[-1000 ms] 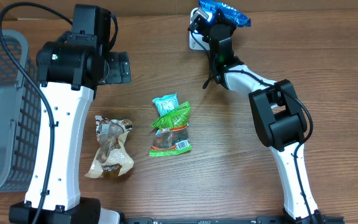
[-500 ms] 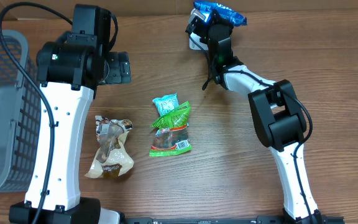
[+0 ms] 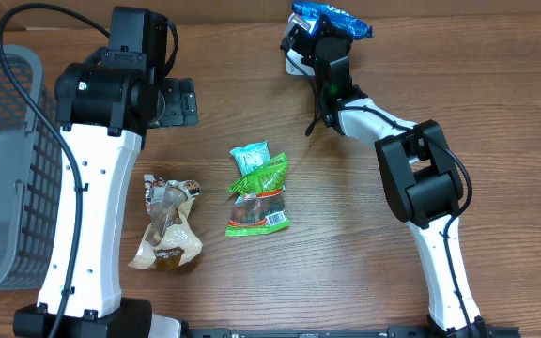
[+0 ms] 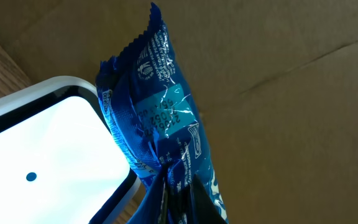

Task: Scan the item barcode

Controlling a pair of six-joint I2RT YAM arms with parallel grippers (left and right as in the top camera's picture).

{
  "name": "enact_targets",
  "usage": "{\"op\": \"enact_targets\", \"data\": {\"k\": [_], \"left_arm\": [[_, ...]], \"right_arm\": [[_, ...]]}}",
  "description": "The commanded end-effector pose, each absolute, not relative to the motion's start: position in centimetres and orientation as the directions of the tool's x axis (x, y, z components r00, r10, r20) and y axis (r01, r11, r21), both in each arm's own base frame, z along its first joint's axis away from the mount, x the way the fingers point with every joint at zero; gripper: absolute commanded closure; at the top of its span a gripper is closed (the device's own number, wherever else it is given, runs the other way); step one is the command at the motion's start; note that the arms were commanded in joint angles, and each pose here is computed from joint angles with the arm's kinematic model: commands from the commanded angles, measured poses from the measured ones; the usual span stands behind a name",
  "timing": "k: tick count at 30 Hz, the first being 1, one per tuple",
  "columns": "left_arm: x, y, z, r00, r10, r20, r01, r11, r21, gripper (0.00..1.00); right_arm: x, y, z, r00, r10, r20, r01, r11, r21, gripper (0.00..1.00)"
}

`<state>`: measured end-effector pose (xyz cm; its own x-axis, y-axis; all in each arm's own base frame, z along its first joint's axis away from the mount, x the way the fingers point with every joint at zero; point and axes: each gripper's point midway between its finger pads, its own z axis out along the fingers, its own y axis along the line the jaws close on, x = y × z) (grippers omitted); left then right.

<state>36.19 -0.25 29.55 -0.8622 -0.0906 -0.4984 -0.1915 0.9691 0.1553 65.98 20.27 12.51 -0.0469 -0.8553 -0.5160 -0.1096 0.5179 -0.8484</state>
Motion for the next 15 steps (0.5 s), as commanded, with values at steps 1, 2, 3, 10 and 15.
{"op": "enact_targets", "data": {"k": [1, 2, 3, 10, 15], "left_arm": [[36.0, 0.1, 30.9, -0.843, -0.081, -0.531, -0.195, 0.968, 0.161, 0.01], [36.0, 0.1, 30.9, -0.843, -0.081, -0.531, -0.195, 0.968, 0.161, 0.00], [36.0, 0.1, 30.9, -0.844, -0.081, -0.531, -0.194, 0.968, 0.162, 0.00], [36.0, 0.1, 30.9, -0.843, -0.081, -0.531, -0.195, 0.968, 0.161, 0.00], [36.0, 0.1, 30.9, -0.843, -0.081, -0.531, -0.195, 0.968, 0.161, 0.00]], "right_arm": [[66.1, 20.9, 13.7, -0.016, -0.848, -0.529, -0.089, 0.529, -0.844, 0.96], [66.1, 20.9, 13.7, -0.017, -0.848, -0.529, -0.089, 0.529, -0.844, 0.96], [66.1, 20.9, 13.7, -0.017, -0.848, -0.529, -0.089, 0.529, -0.844, 0.96], [65.9, 21.7, 14.0, -0.001, -0.856, -0.516, -0.087, 0.514, -0.853, 0.96], [65.2, 23.4, 16.2, 0.046, -0.875, -0.482, -0.058, 0.480, -0.875, 0.96]]}}
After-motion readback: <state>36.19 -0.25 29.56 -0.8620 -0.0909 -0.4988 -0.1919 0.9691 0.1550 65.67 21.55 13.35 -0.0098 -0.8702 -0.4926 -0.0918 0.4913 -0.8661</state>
